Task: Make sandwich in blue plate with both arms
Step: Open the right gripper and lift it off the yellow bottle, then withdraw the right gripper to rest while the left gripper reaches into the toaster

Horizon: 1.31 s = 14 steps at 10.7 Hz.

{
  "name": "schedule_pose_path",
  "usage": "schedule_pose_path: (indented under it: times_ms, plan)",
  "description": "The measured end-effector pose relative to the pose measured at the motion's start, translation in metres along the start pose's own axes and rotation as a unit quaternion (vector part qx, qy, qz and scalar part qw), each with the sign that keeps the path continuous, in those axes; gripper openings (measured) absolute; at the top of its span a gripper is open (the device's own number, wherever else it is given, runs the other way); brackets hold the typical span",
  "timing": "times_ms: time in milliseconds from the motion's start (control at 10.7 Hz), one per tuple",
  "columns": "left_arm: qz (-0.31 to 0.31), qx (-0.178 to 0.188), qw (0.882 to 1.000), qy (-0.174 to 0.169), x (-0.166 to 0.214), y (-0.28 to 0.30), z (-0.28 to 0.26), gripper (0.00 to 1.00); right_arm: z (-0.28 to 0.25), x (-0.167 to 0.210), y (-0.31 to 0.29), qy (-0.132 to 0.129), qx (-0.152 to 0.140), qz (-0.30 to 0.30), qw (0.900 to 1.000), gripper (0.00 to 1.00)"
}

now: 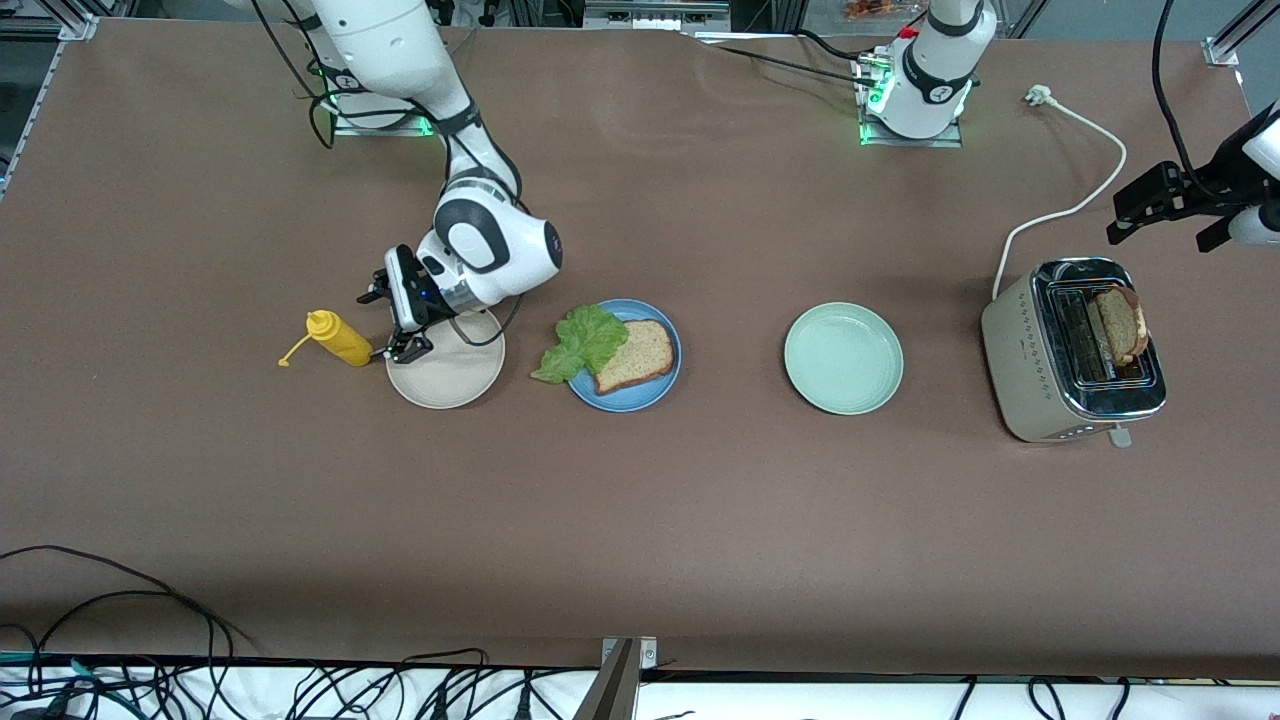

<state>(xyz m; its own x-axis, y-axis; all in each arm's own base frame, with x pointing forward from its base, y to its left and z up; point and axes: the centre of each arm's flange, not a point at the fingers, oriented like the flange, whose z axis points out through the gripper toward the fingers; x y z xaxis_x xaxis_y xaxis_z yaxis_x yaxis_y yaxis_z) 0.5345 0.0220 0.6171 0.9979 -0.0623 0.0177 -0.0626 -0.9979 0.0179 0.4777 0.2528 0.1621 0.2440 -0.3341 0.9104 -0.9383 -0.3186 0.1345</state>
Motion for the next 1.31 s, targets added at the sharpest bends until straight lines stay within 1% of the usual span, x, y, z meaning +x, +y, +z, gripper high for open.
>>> schedule_pose_path:
  times_ms: [187,280,373,466,560,653,746,840,933,1026,1119,1213,1306]
  plan:
    - [-0.002,-0.001,1.000,-0.005,-0.001,-0.002,0.005,1.00,-0.045,0.022,0.002,-0.023,0.030,0.000,0.999,1.00]
    - [-0.002,-0.001,1.000,-0.008,-0.001,-0.003,0.008,1.00,-0.063,0.030,0.005,-0.046,0.032,0.001,0.998,1.00]
    - [-0.004,-0.002,1.000,-0.012,-0.002,-0.004,0.011,1.00,-0.076,0.037,0.008,-0.076,0.021,-0.010,0.997,1.00]
    - [-0.005,-0.002,1.000,-0.015,-0.002,-0.005,0.014,1.00,-0.087,0.047,0.007,-0.112,0.008,-0.031,0.993,1.00]
    - [-0.009,-0.002,1.000,-0.013,-0.002,-0.009,0.018,1.00,-0.098,0.058,0.003,-0.143,0.002,-0.050,0.989,1.00]
    - [-0.013,-0.001,1.000,-0.011,-0.002,-0.015,0.021,1.00,-0.104,0.073,-0.001,-0.149,-0.005,-0.065,0.987,1.00]
    - [-0.018,0.007,1.000,-0.013,-0.003,-0.023,0.026,1.00,-0.110,0.088,-0.006,-0.155,-0.010,-0.088,0.984,1.00]
    - [-0.023,0.015,1.000,-0.010,-0.003,-0.032,0.033,1.00,-0.115,0.104,-0.012,-0.170,-0.017,-0.115,0.979,1.00]
    - [-0.029,0.019,0.999,-0.008,-0.003,-0.040,0.042,1.00,-0.116,0.124,-0.018,-0.188,-0.025,-0.145,0.971,1.00]
    - [-0.034,0.019,0.999,-0.005,-0.003,-0.047,0.049,1.00,-0.117,0.147,-0.028,-0.207,-0.021,-0.178,0.962,1.00]
    - [-0.039,0.019,0.999,-0.004,-0.003,-0.053,0.055,1.00,-0.115,0.170,-0.037,-0.220,-0.011,-0.212,0.952,1.00]
    - [-0.042,0.020,0.999,-0.001,-0.003,-0.057,0.063,1.00,-0.106,0.191,-0.044,-0.234,-0.004,-0.249,0.940,1.00]
    - [-0.044,0.020,0.999,-0.003,-0.004,-0.059,0.074,1.00,-0.093,0.212,-0.050,-0.255,0.003,-0.286,0.924,1.00]
